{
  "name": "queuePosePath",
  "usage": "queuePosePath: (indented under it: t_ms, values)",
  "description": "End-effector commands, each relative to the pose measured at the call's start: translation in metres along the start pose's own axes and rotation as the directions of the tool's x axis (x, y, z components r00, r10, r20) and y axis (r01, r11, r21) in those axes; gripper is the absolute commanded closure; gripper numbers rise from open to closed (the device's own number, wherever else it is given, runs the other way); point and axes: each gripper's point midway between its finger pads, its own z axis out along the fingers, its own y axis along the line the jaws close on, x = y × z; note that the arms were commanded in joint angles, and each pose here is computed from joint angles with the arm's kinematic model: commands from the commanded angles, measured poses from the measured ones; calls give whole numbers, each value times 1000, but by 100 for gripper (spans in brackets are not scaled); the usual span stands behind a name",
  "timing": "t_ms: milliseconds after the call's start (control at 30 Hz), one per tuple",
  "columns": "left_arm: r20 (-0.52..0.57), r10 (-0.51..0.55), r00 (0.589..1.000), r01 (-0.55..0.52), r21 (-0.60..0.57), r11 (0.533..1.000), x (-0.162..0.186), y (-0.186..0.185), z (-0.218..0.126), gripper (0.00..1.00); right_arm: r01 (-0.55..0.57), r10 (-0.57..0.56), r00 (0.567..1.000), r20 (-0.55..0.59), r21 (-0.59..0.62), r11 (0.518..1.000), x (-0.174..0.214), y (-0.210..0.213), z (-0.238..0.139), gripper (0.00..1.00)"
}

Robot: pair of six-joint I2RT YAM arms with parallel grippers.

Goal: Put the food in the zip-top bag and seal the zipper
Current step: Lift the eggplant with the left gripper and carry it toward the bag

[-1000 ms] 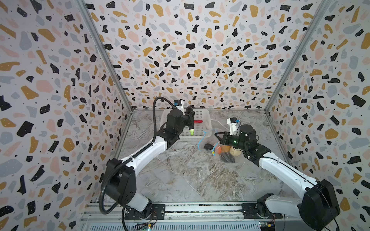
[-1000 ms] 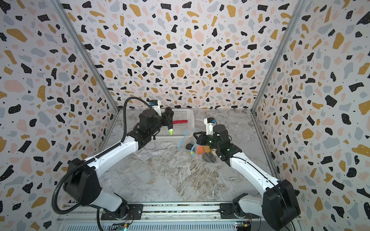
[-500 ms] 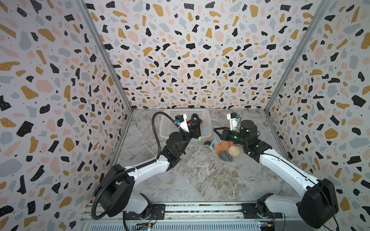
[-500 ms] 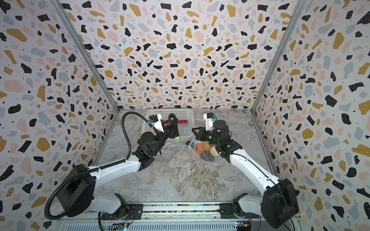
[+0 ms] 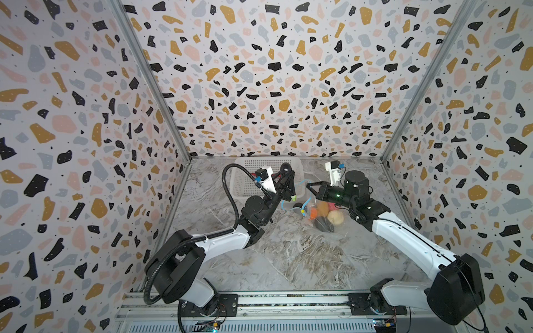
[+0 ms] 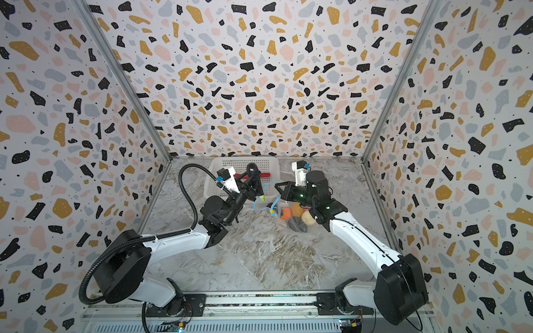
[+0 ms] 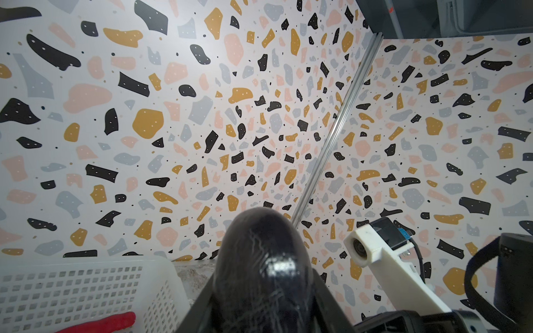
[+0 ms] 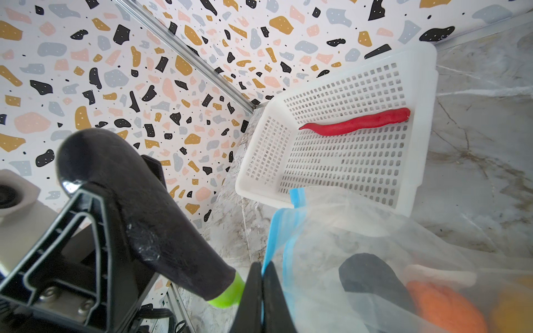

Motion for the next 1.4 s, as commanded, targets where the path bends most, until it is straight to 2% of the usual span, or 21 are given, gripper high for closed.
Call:
queuePosePath:
  t_ms: [0,400,733,1000,1367]
  values:
    - [85,16,996,-18,19,1000,-15,-6,-2,100,30,-27,998,49,-63,998,-22,27,-7,100]
    - [99,48,994,-49,9,999,-1,0,-2,100,18,-15,999,31,-84,996,-24,31,-2,100]
    - [58,79,995,-79,14,997,15,2,-3,100,20,-16,999,43,-92,996,-29,35,-2,100]
    - [20,80,997,-80,22,997,32,4,-2,95,26,-21,998,52,-96,995,-32,37,-5,100]
    - [-61,126,990,-124,36,992,56,1,-4,81,30,-23,998,65,-108,994,-35,41,-9,100]
